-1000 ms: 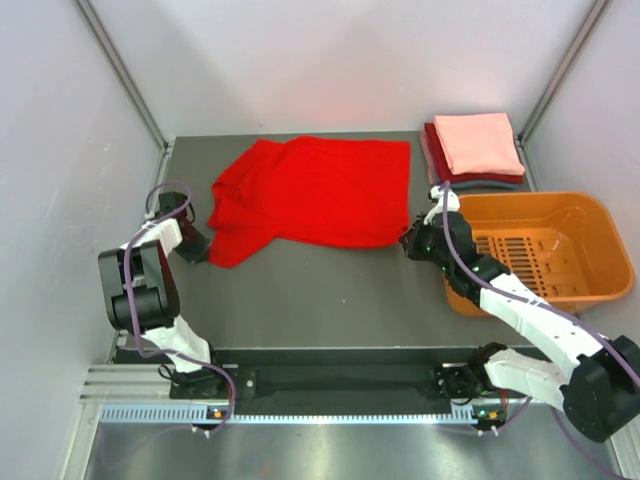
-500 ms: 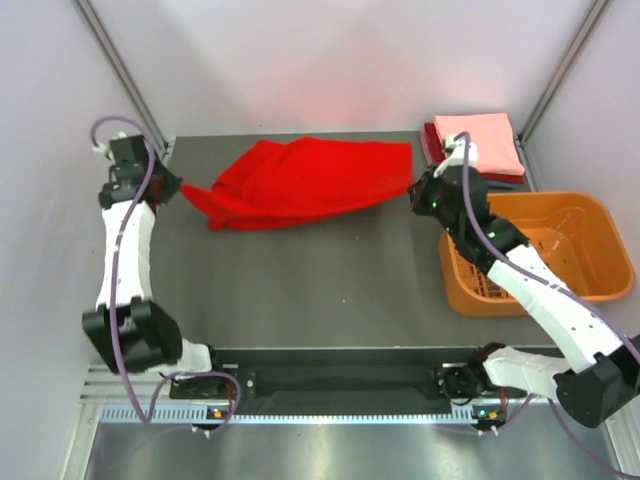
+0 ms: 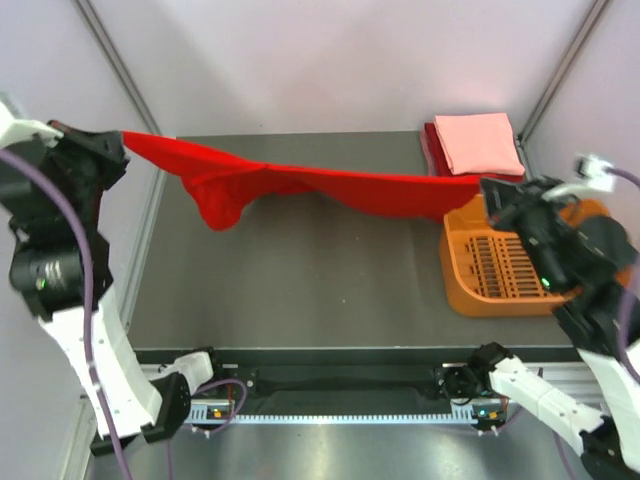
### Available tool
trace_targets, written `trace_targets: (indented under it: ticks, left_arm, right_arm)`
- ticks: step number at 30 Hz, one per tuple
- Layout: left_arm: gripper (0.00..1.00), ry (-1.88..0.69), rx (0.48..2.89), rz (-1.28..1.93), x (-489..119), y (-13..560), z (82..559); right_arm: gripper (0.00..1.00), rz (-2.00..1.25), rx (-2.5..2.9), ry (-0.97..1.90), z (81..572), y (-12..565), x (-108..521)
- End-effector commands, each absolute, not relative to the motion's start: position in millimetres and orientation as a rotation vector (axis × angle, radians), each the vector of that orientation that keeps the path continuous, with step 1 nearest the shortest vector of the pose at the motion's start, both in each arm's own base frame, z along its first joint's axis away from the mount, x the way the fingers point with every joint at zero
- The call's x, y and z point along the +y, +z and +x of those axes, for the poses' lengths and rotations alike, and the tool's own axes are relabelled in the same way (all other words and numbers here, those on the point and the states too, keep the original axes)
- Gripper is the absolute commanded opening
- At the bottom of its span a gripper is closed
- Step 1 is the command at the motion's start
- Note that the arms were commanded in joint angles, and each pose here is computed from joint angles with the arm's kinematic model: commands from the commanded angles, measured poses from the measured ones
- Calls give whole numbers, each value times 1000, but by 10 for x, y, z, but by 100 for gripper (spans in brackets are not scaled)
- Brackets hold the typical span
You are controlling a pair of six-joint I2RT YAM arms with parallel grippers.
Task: Fold and stack the t-shirts
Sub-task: Flatten the tshirt out
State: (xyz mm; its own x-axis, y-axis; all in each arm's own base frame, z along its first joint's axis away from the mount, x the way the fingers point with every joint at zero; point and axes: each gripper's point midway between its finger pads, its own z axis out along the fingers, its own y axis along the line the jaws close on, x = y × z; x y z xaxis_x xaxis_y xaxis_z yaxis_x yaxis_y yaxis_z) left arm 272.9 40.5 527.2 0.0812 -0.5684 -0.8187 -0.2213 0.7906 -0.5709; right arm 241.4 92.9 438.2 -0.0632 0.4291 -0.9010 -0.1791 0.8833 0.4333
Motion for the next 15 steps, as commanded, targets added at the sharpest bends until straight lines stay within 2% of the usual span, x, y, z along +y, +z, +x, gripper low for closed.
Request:
trace_targets:
  ticks: [1, 5, 8, 11, 15]
  left_arm:
    - [0, -283, 1422, -649, 313, 5587, 2210]
    - [0, -310, 1374, -600, 203, 5802, 1978]
    - [0, -291, 1379, -608, 256, 5794, 2065]
    - [0, -297, 1448, -605, 321, 5594, 2509]
    - [0, -310, 1590, -634, 470, 4988, 3351]
  right_arm:
    - [0, 235, 1457, 610, 1939, 4694, 728]
    - [0, 229, 1404, 699, 1776, 4870, 742]
    - [0, 186, 1425, 694, 1944, 4923, 892]
    - [0, 136, 1455, 665, 2266, 4922, 1112]
    - [0, 75, 1571, 579, 3057, 4672, 1569]
